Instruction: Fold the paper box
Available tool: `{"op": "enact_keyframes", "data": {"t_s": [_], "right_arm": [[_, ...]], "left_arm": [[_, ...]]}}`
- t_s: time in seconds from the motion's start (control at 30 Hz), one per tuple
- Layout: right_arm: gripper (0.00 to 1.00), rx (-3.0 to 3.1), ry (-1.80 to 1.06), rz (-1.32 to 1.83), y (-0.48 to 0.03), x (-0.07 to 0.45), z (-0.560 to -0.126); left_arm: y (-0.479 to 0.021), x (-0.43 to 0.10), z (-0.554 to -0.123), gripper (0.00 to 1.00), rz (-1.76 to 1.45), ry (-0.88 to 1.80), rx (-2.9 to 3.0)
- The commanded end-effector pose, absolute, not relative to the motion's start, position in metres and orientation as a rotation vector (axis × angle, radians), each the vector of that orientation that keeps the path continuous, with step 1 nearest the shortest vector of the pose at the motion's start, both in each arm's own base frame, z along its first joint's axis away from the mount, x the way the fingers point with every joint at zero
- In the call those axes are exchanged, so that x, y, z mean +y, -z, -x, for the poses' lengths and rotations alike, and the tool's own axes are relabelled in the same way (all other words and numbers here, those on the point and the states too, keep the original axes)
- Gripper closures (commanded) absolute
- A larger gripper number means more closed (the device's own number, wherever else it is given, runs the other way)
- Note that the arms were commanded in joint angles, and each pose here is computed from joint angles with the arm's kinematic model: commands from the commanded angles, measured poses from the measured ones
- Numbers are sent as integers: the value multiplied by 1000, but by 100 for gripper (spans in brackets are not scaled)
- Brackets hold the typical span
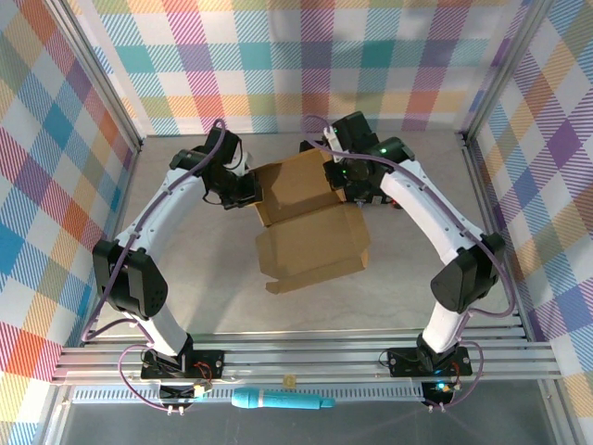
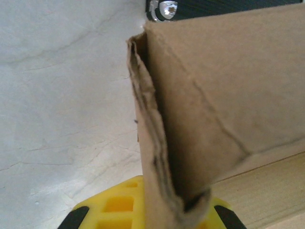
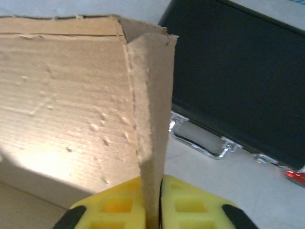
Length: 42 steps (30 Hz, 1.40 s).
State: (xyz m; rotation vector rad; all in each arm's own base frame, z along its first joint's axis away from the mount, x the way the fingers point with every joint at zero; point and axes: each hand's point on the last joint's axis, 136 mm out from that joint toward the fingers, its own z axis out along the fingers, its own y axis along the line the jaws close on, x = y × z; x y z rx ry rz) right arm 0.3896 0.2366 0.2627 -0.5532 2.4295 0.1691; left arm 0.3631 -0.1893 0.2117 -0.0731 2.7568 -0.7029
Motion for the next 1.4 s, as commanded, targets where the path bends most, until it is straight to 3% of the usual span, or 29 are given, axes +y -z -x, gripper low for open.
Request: {"op": "enact_keyframes", "data": {"t_s": [0.0,0.2,0.77,1.07,1.17,1.37], "right_arm": [[92,2430,37,556,-263,229,-392],[100,2430,203,516,-262,219,-396],[100,2311,728,360,-280,190,-396],[100,2207,847,411,-289,193,-397],[100,2215,826,409,-288,195,-395],[100,2409,408,462,-270,221,-383]], "left_arm": [[-238,-199,-360,100,30,715,2701],[-239,-197,-359,100,68,651,2712],[-228,-161,-351,100,280,189,2781],[-230,-155,-349,100,322,147,2780],[-231,-159,-350,100,321,175,2779],[-237,-166,-351,100,315,250,2767]]}}
